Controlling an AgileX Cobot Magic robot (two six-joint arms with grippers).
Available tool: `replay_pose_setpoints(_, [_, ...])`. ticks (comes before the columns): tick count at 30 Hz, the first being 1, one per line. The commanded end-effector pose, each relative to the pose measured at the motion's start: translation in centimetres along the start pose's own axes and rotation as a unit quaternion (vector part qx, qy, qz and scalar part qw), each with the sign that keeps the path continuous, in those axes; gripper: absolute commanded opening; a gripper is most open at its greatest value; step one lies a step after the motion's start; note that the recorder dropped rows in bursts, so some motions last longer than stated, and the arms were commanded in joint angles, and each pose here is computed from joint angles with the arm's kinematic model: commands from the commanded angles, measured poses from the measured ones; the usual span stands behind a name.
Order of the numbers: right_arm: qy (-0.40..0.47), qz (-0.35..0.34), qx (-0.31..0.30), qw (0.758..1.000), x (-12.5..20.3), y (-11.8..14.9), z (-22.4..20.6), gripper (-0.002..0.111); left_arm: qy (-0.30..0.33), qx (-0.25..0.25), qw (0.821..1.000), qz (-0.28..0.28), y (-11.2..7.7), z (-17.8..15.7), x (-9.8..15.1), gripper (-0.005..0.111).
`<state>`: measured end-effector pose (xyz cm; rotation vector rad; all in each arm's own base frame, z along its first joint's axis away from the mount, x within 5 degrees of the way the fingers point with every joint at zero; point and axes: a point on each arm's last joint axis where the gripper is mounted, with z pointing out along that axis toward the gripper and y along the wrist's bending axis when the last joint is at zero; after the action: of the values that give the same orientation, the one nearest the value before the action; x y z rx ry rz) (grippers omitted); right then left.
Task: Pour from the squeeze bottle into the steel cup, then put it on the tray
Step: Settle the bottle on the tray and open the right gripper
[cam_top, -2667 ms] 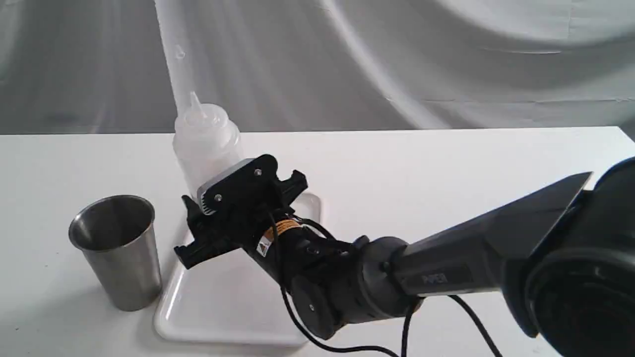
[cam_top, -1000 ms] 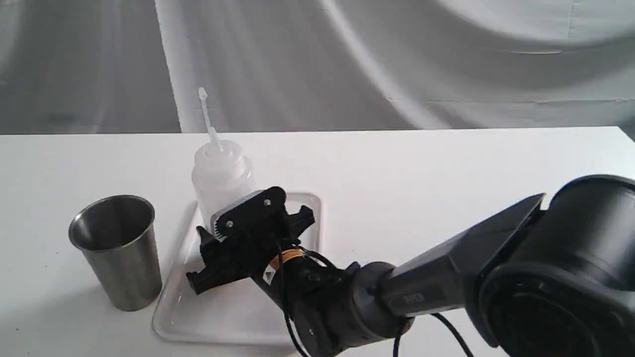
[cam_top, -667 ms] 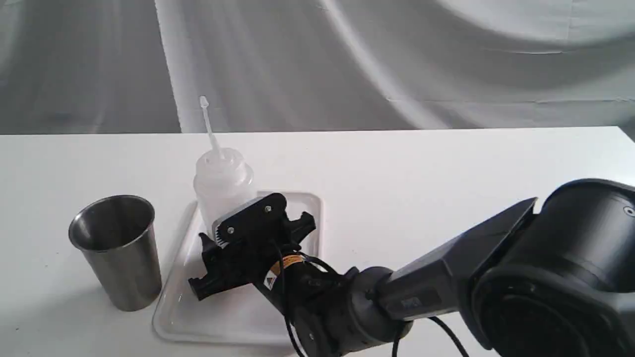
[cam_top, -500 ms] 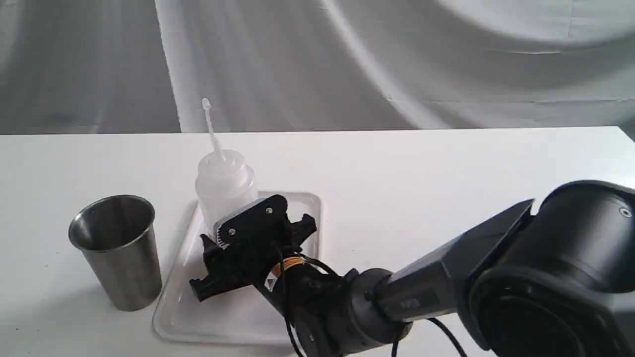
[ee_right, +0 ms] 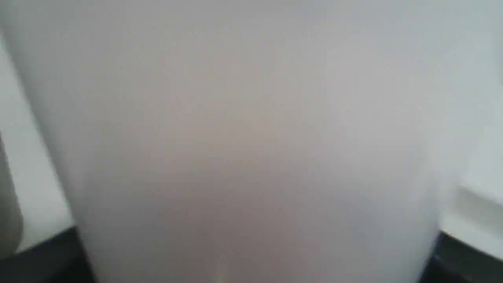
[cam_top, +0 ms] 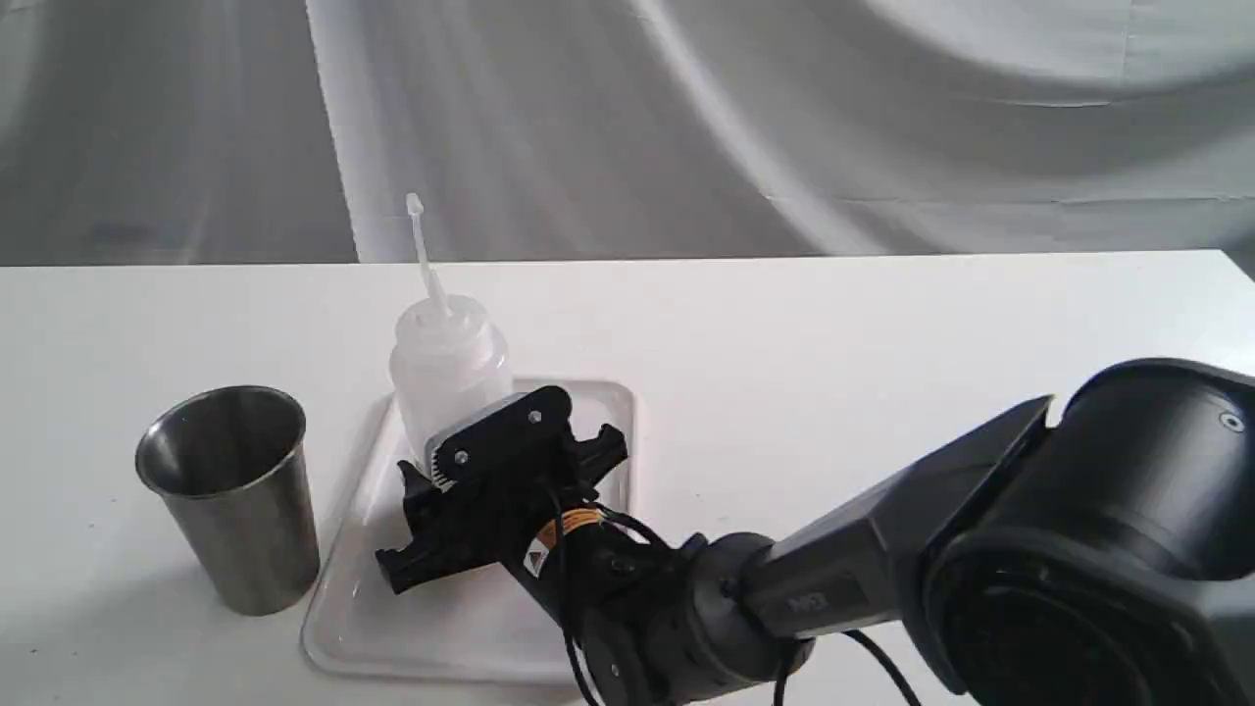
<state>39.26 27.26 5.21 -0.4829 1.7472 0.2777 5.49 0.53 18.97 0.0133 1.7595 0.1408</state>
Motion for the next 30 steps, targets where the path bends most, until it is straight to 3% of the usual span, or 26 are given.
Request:
replay_pose_setpoints(1, [-0.014, 0.007, 0.008, 1.0, -0.54, -0.08, -0.02, 0.009, -0.004, -0.002, 1.0, -0.001, 0.01, 0.0, 0.05, 0.008])
replay_pose_setpoints(9, [-0.01, 0.01, 0.008, 1.0, -0.47, 0.22, -0.07, 0.058, -0.004, -0.002, 1.0, -0.001, 0.01, 0.0, 0.05, 0.008])
replay_pose_setpoints(13, [-0.001, 0.01, 0.005, 1.0, -0.3, 0.34, -0.08, 0.073, -0.004, -0.002, 1.0, -0.001, 0.01, 0.0, 0.05, 0.008])
replay_pose_setpoints(20, [0.007, 0.024, 0.002, 1.0, -0.17, 0.56, -0.11, 0.084, -0.004, -0.002, 1.0, -0.001, 0.01, 0.0, 0.05, 0.008])
replay_pose_setpoints(30, [0.019, 0.024, -0.001, 1.0, -0.54, 0.72, -0.88, 0.087, -0.004, -0.002, 1.0, -0.001, 0.01, 0.0, 0.05, 0.008])
